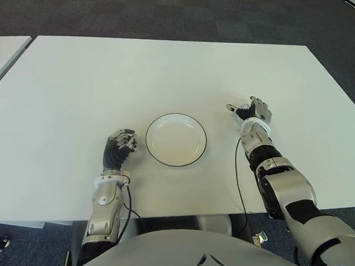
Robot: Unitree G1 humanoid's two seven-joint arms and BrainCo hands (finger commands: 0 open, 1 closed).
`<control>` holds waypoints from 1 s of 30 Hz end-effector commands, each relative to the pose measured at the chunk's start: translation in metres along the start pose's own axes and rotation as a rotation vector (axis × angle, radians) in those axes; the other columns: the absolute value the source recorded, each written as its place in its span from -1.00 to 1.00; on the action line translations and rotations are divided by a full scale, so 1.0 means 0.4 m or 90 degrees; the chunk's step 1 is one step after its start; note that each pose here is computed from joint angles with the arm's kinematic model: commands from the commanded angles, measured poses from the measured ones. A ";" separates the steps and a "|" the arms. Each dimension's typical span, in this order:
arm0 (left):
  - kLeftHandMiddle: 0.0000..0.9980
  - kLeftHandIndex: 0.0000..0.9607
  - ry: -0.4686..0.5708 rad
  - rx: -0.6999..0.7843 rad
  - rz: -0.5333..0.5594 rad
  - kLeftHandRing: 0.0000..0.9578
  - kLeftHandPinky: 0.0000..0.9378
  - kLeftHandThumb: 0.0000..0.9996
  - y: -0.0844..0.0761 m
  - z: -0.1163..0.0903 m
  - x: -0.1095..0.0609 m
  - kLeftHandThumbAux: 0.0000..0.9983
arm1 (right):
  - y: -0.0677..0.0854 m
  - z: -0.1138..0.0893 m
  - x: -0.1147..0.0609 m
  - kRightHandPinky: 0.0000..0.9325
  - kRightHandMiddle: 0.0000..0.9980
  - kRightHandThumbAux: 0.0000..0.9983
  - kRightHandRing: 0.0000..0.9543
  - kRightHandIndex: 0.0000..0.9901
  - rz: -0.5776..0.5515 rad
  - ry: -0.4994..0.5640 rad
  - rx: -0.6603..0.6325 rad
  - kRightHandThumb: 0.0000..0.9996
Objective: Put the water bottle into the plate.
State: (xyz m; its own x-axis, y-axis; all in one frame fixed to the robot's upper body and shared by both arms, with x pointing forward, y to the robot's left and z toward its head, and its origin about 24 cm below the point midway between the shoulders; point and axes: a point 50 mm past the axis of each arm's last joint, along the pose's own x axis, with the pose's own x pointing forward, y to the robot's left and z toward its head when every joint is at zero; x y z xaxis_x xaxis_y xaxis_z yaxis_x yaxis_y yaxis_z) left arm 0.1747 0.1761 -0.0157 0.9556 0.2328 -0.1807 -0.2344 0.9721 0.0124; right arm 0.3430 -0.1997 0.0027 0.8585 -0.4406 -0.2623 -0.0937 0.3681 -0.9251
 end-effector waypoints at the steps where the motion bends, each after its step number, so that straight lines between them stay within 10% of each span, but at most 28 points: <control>1: 0.25 -0.10 0.013 0.003 -0.006 0.32 0.33 0.41 -0.005 -0.008 0.001 0.43 | 0.139 -0.134 -0.059 -1.00 -1.00 -0.23 -1.00 -1.00 0.155 0.134 -0.039 -0.21; 14: 0.26 -0.10 0.003 0.014 -0.009 0.32 0.34 0.41 -0.009 -0.002 0.001 0.44 | 0.141 -0.177 -0.063 -0.93 -1.00 -0.07 -1.00 -1.00 0.198 0.193 -0.084 -0.42; 22: 0.26 -0.10 0.007 0.001 -0.006 0.32 0.33 0.41 -0.002 -0.006 0.002 0.43 | 0.141 -0.221 -0.061 -0.71 -0.81 0.08 -0.90 -0.17 0.222 0.189 -0.113 -0.32; 28: 0.26 -0.10 0.004 0.005 -0.004 0.32 0.33 0.41 -0.002 -0.004 0.001 0.43 | 0.151 -0.202 -0.068 -0.64 -0.65 0.15 -0.79 0.04 0.217 0.204 -0.068 -0.23; 30: 0.26 -0.10 0.002 0.007 -0.005 0.32 0.33 0.41 -0.004 -0.002 0.000 0.43 | 0.151 -0.208 -0.068 -0.52 -0.57 0.28 -0.70 -0.04 0.213 0.209 -0.043 0.07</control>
State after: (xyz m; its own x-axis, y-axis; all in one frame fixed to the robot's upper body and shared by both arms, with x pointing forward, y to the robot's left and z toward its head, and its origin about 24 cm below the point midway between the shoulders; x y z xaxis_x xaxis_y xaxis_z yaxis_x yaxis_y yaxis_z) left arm 0.1748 0.1769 -0.0155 0.9553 0.2353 -0.1792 -0.2360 0.9716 0.0175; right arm 0.3380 -0.2371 0.0055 0.7780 -0.5417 -0.3183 -0.1742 0.3009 -0.9376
